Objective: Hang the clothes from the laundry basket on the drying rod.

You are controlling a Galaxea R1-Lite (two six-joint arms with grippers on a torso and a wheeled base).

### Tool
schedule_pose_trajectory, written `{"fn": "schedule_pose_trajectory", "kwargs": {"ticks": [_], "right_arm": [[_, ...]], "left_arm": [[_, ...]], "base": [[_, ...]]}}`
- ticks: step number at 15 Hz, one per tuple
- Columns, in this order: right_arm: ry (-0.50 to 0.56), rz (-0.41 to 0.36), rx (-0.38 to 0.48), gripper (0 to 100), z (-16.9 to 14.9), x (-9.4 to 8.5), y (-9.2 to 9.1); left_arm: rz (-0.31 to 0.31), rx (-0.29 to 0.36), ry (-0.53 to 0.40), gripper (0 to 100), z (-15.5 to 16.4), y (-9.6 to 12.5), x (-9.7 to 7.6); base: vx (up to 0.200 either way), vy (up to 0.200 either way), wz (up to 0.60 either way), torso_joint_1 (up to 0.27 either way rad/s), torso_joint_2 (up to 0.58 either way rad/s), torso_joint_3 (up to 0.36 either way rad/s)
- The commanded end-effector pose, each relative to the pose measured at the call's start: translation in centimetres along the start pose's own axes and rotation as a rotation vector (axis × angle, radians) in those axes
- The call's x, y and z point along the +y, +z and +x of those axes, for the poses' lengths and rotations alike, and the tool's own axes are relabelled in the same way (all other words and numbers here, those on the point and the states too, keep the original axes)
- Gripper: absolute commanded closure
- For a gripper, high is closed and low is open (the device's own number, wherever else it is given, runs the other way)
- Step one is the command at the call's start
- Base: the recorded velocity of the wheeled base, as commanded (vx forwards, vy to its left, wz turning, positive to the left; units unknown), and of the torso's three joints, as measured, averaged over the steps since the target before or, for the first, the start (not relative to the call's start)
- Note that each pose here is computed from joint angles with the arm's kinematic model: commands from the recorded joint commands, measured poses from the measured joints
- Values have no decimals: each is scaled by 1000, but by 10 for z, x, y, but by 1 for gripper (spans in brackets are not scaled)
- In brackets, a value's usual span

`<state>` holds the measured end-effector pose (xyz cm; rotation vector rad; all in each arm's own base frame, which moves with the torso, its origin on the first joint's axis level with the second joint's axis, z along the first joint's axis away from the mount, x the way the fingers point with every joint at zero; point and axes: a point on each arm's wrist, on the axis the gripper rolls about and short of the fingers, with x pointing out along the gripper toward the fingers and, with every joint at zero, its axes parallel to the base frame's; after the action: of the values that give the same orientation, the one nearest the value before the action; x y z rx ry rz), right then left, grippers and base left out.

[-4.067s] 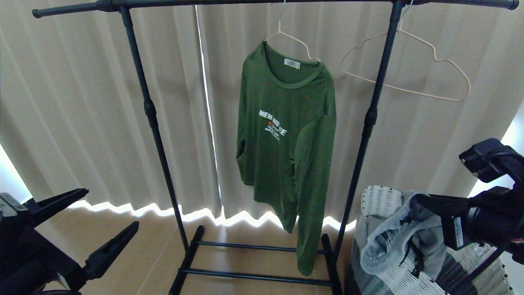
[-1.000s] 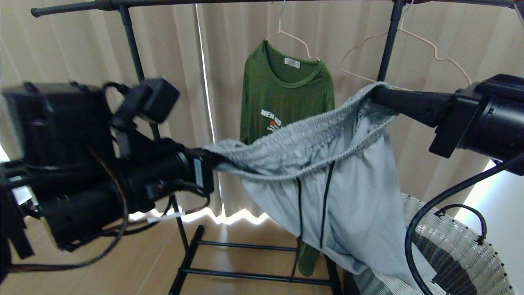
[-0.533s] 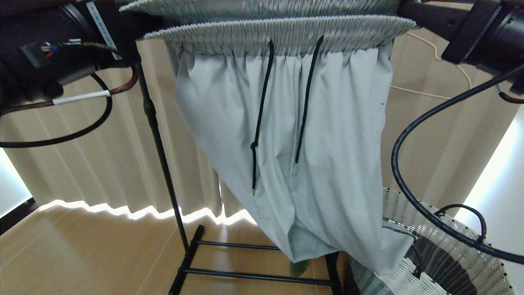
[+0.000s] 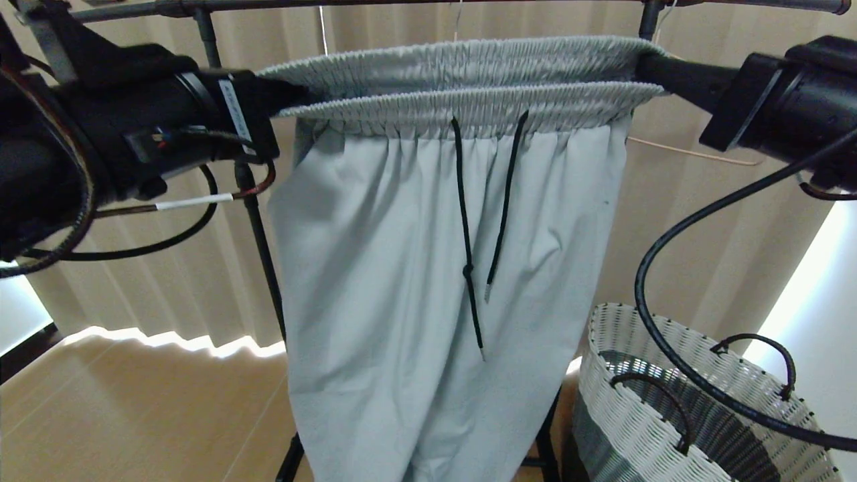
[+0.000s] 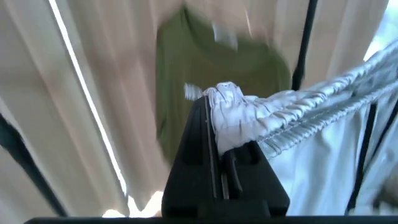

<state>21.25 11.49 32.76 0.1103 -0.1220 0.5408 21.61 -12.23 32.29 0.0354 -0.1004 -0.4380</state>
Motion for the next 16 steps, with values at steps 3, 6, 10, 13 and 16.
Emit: {"fn": "schedule_pose_trajectory", "kwargs": {"ticks": [3,6,10,13,16], "right_arm": [[-19,0,73,100,-15,-4,-22],[-59,-15,89,100,-17,-14,-27],[-70,-16,92,100,-17,-17,-27],[-72,-20,76,100,-26,-15,-24],[-65,-24,51,100,-45,-13,-17]], "left_arm": [[22,102,-103,100,5,-29,-27],[50,113,-84,100,12,-33,-33],[66,127,-57,100,17,-37,-33],[60,88,-33,100,38,-43,-36],[75,74,25,100,64,-43,-40]], "base": [[0,0,0,0,0,0],[0,0,0,0,0,0],[0,0,0,0,0,0],[0,0,0,0,0,0],[0,0,0,0,0,0]]}}
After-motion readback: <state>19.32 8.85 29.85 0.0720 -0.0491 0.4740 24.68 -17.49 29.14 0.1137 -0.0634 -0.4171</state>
